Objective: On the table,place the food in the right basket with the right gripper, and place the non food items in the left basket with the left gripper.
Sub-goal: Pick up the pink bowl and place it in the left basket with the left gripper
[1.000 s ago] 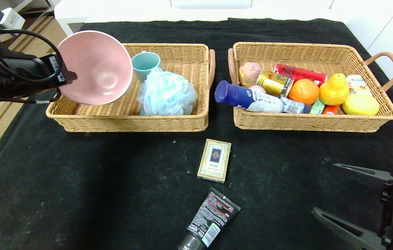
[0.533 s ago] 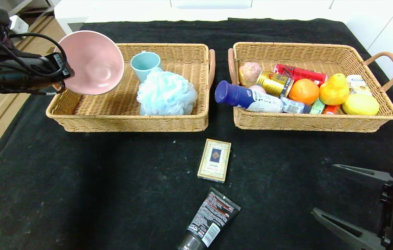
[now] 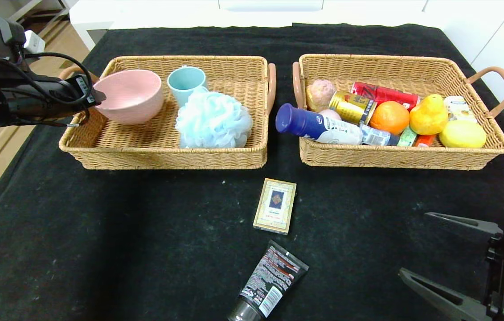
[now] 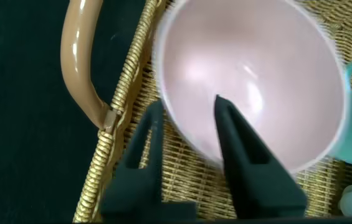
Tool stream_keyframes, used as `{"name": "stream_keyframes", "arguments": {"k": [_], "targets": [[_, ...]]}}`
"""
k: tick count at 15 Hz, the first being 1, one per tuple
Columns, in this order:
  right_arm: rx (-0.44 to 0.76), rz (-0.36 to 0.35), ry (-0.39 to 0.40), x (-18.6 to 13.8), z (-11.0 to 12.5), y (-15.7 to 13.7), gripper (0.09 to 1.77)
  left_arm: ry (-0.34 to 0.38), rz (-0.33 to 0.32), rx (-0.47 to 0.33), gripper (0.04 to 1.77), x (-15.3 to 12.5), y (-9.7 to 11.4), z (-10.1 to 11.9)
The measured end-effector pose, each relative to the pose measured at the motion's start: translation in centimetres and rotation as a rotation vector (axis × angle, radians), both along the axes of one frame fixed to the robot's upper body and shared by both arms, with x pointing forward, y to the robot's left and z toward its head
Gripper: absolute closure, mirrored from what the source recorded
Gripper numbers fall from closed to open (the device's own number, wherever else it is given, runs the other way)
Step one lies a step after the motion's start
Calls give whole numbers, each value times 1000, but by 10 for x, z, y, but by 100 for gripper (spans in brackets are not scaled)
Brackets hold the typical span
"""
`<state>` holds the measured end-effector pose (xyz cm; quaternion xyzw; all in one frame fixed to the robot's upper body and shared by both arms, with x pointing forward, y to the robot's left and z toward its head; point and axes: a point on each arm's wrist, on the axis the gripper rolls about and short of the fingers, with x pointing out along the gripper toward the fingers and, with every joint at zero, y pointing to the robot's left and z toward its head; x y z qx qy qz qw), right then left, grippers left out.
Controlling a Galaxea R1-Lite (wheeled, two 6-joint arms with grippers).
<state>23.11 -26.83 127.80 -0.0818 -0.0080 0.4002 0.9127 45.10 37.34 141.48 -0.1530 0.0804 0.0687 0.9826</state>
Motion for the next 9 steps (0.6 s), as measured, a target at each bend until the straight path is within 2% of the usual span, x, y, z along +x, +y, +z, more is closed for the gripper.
{"name": "stream_keyframes", "arguments": {"k": [4,9], "targets": [[-2,0,6,1,-1,0,15,4,-3,1,71,-2,-2,0],[-1,2,5,0,-1,0,15,45,-30,4,42,-23,-10,-1]]}}
